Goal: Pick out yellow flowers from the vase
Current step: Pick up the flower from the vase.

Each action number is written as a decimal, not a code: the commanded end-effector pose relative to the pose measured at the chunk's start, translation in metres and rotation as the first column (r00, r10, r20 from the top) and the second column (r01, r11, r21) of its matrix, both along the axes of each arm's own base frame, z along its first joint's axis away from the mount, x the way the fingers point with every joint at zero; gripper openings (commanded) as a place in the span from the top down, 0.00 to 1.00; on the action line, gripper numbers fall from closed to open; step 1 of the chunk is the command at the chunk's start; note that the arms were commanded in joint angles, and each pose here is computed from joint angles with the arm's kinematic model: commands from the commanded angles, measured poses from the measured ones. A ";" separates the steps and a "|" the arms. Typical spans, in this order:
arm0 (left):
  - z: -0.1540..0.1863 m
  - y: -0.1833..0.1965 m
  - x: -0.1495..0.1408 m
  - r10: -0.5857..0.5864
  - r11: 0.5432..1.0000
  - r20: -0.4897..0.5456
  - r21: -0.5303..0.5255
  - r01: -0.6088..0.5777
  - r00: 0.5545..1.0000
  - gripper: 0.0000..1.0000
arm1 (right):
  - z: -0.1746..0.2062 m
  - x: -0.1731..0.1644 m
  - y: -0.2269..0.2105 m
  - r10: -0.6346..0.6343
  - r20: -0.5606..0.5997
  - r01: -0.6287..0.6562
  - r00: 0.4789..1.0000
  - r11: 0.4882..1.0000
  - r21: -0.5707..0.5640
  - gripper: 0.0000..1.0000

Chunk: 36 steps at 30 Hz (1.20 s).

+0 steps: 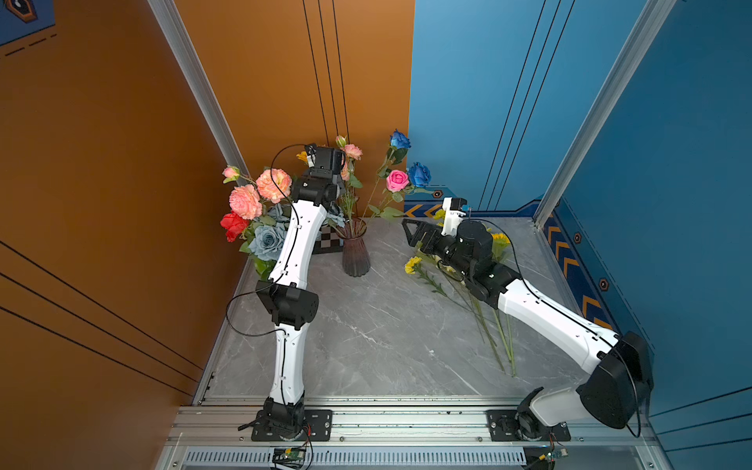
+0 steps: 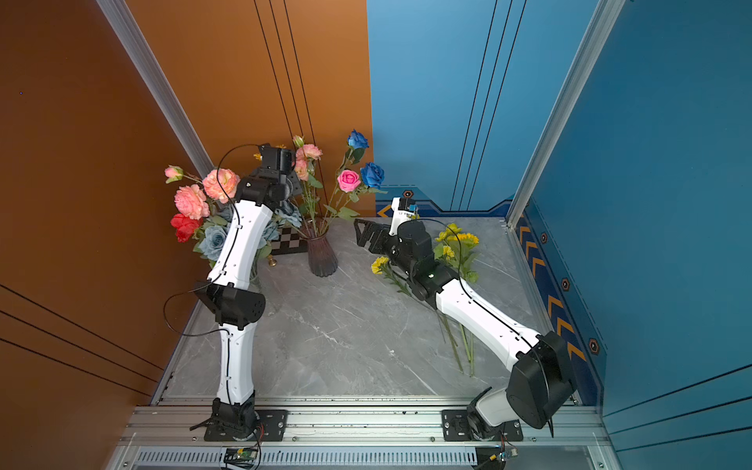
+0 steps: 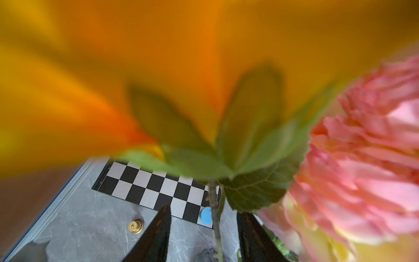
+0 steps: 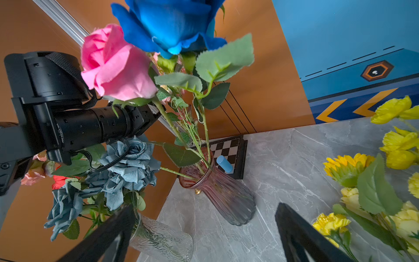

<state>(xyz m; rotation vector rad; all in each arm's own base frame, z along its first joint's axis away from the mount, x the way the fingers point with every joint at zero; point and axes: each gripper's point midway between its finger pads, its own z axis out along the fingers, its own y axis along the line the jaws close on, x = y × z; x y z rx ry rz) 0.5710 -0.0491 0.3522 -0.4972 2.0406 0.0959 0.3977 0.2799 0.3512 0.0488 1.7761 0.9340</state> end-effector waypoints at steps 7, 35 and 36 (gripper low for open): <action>-0.007 0.011 0.011 0.029 0.999 0.002 0.033 -0.029 1.000 0.51 | 0.015 -0.003 -0.014 -0.022 0.033 0.020 0.999 0.999 0.046 0.00; 0.087 -0.016 -0.032 -0.040 0.999 0.184 0.029 0.035 0.982 1.00 | 0.024 -0.015 -0.007 0.004 0.037 -0.006 0.999 0.998 0.058 0.00; 0.093 -0.017 -0.035 -0.042 0.999 0.199 0.026 0.037 0.979 1.00 | 0.026 -0.016 -0.007 0.002 0.040 -0.004 0.999 0.998 0.058 0.00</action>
